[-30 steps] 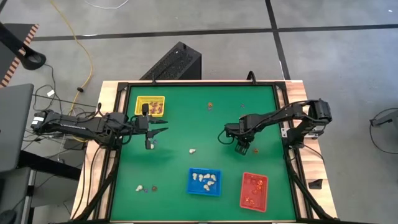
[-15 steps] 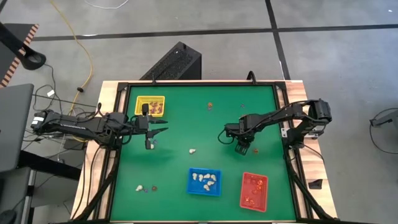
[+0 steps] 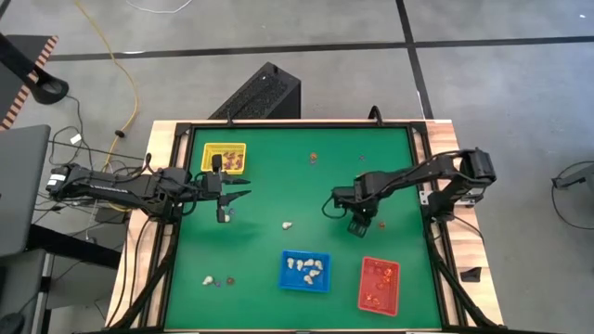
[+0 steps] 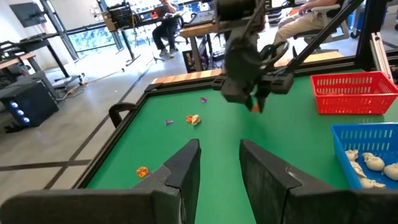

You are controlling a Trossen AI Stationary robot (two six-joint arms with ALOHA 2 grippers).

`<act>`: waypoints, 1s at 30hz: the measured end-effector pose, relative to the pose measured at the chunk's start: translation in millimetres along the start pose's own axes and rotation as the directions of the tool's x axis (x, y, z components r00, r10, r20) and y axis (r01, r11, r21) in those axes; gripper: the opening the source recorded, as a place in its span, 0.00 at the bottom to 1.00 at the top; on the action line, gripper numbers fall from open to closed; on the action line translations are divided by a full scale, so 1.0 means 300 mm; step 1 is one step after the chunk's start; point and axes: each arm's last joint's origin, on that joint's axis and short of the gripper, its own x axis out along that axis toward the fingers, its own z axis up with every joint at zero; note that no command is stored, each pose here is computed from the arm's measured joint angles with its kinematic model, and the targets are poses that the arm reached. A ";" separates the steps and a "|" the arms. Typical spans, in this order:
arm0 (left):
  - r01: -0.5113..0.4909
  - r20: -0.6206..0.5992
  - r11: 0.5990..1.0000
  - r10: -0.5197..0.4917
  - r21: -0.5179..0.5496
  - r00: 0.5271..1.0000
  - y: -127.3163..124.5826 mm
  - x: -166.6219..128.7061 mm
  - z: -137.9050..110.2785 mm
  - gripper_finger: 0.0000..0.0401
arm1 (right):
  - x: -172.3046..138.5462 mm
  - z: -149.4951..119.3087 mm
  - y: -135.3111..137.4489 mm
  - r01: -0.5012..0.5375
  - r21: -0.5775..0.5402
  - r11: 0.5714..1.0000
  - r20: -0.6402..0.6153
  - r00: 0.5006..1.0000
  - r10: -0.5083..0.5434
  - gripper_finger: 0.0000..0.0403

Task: Sort Halloween decoration
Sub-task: Put the orange pumpkin toy into the orange basket

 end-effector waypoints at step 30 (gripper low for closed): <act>0.031 0.010 0.999 -0.031 -0.015 0.999 -0.003 0.000 0.002 0.26 | -0.100 -0.414 0.485 -0.083 0.280 0.956 0.048 0.996 0.072 0.42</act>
